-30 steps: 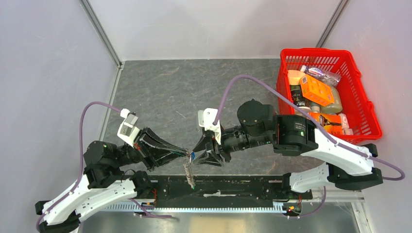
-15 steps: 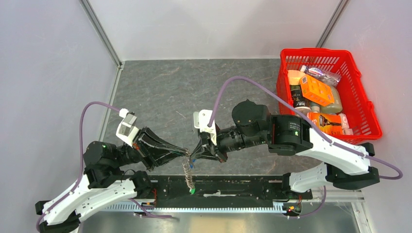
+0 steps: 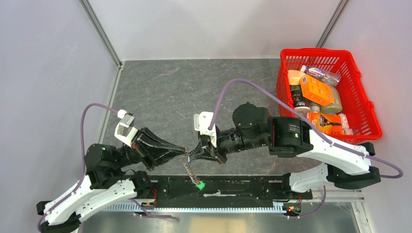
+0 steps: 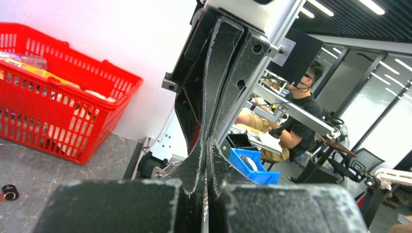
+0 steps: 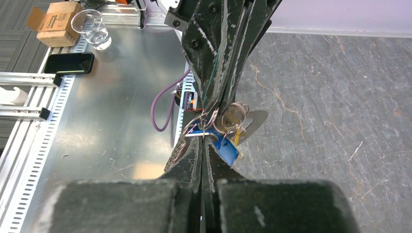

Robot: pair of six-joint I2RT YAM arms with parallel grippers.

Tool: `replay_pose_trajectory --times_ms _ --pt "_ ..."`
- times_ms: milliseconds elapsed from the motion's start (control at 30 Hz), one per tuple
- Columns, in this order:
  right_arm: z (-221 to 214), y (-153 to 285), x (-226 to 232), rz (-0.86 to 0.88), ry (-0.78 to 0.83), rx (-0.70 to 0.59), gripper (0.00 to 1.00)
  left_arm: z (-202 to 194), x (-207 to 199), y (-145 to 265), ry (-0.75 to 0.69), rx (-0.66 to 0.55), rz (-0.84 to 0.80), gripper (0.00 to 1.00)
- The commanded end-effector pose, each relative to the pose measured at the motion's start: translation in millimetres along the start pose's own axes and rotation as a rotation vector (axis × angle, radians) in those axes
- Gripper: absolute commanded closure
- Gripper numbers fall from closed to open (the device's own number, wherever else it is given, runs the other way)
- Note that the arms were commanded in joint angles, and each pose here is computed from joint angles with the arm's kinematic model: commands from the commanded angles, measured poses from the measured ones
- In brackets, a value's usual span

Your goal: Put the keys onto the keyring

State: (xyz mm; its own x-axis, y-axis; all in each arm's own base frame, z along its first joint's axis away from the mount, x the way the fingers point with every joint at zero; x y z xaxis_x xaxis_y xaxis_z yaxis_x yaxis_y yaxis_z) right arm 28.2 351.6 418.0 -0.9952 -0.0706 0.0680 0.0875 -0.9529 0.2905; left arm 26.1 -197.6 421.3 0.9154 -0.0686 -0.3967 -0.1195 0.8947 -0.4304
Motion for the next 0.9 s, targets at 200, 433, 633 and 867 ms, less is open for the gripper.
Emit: replay_pose_trajectory --times_ms 200,433,633,867 --pt "13 8 11 0.006 0.058 -0.077 1.00 27 3 1 -0.005 -0.162 0.045 0.98" --pt "12 5 11 -0.017 0.086 -0.064 1.00 28 9 0 0.009 -0.190 0.066 0.98" --pt "11 0 9 -0.058 0.133 -0.049 1.00 30 13 1 0.035 -0.229 0.081 0.98" --pt "11 -7 6 -0.108 0.196 -0.029 1.00 31 19 2 0.065 -0.261 0.104 0.98"
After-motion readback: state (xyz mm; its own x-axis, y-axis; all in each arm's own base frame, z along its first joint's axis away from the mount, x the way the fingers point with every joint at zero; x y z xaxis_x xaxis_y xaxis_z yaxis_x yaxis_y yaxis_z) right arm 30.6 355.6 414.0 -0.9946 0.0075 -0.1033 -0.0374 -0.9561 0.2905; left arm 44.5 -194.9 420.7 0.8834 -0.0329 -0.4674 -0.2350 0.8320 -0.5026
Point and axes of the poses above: each gripper's point midway between its finger pads, its own y axis back along the fingers, its own x axis along the line the jaws close on, z = x × y, the point moved 2 cm from there along y, back along the fingers, and after that the axes turned 3 degrees about -y, right-handed, at the moved point
